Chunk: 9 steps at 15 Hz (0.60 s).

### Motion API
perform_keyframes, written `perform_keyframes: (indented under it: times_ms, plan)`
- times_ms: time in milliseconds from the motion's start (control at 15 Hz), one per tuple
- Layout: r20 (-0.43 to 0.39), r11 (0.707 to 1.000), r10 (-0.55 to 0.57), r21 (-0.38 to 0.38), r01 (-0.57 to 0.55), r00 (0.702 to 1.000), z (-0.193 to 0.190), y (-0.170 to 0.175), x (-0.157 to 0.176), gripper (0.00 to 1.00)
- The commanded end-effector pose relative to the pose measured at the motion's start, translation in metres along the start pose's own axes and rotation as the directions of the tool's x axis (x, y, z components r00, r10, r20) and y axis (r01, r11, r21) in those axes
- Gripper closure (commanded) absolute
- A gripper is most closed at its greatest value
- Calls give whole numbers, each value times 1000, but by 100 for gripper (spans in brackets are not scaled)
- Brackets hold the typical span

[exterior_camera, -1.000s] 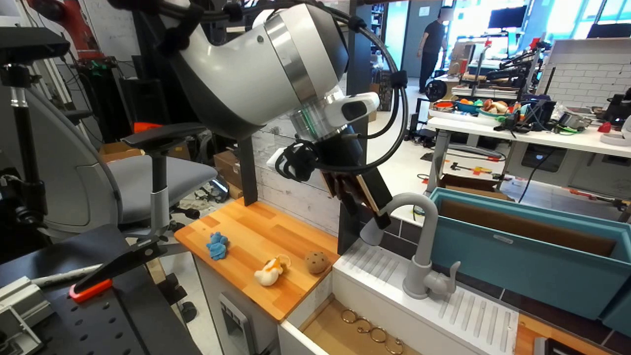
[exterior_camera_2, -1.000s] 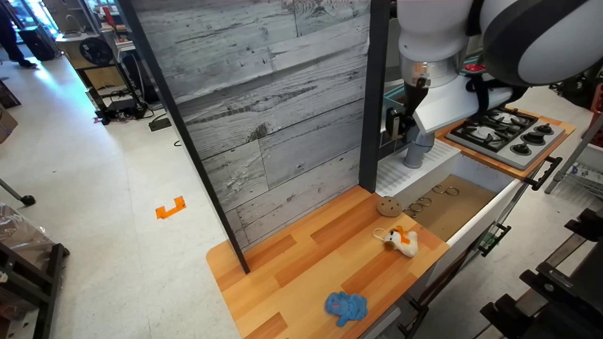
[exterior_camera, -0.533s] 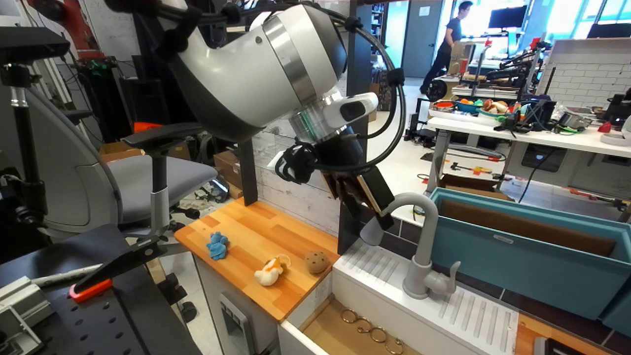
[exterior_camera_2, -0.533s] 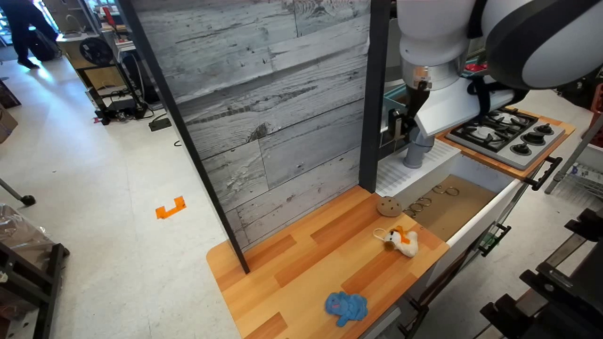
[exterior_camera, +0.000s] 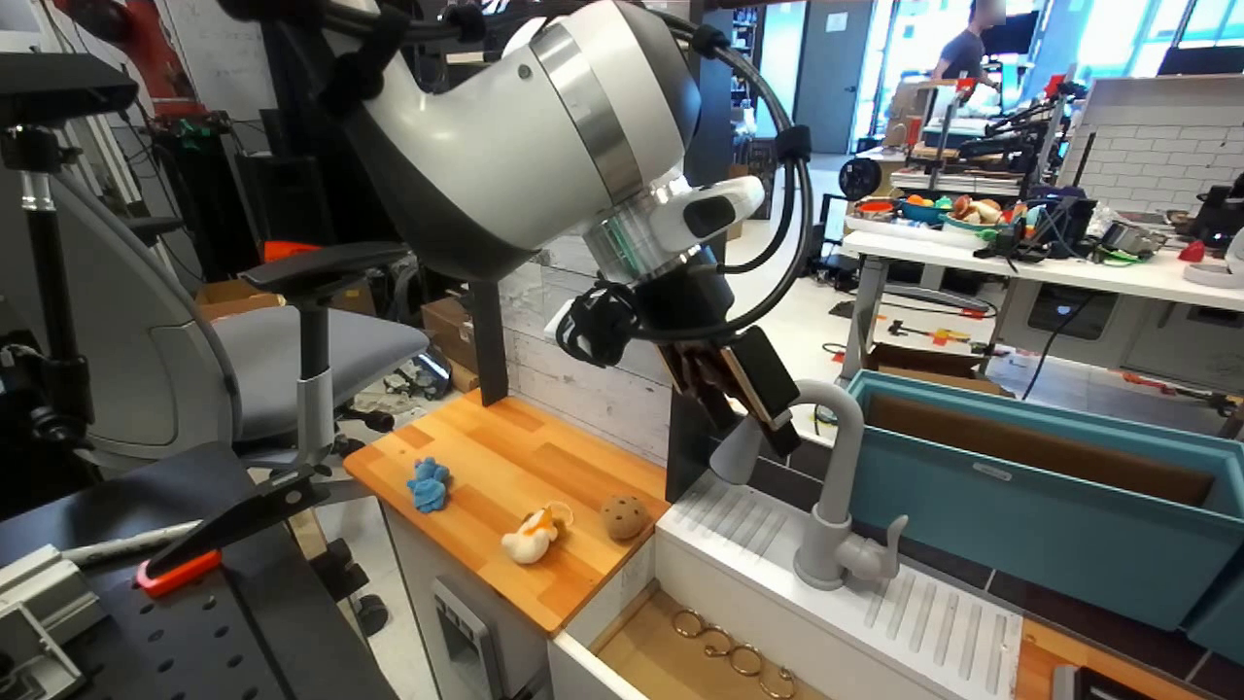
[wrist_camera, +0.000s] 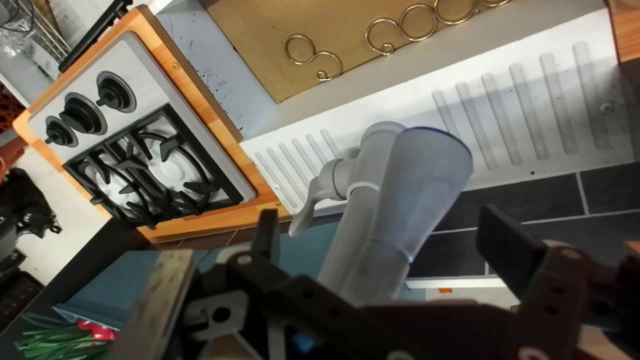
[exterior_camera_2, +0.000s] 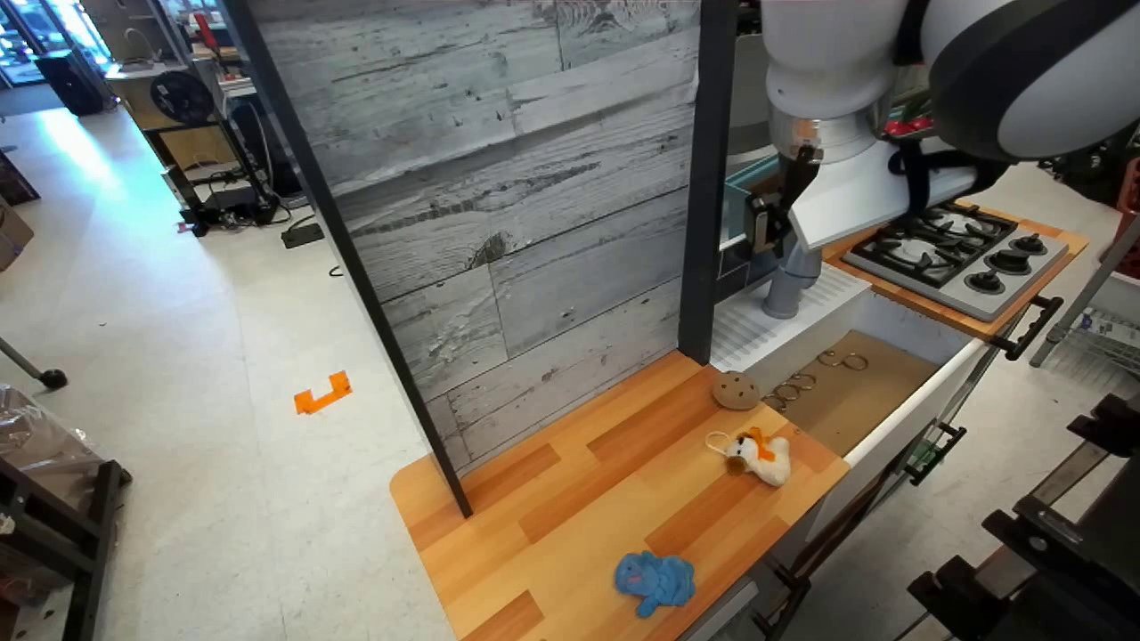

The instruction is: Push the grey faucet to the center of the sink

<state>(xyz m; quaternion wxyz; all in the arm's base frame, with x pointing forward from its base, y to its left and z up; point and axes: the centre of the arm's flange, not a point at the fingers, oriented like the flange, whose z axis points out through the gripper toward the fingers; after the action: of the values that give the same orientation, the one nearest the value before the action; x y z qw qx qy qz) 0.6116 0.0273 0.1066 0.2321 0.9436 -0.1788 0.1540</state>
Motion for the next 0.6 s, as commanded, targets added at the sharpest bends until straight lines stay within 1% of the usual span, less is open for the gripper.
perform_keyframes:
  times_ms: [0, 333, 533]
  plan:
    - [-34, 1000, 4, -5, -5, 999, 5, -1, -3, 0]
    - [-47, 1000, -4, -31, 3, 999, 4, 6, -8, 0]
    - [-37, 999, -4, -52, 2, 999, 9, 12, -14, 0]
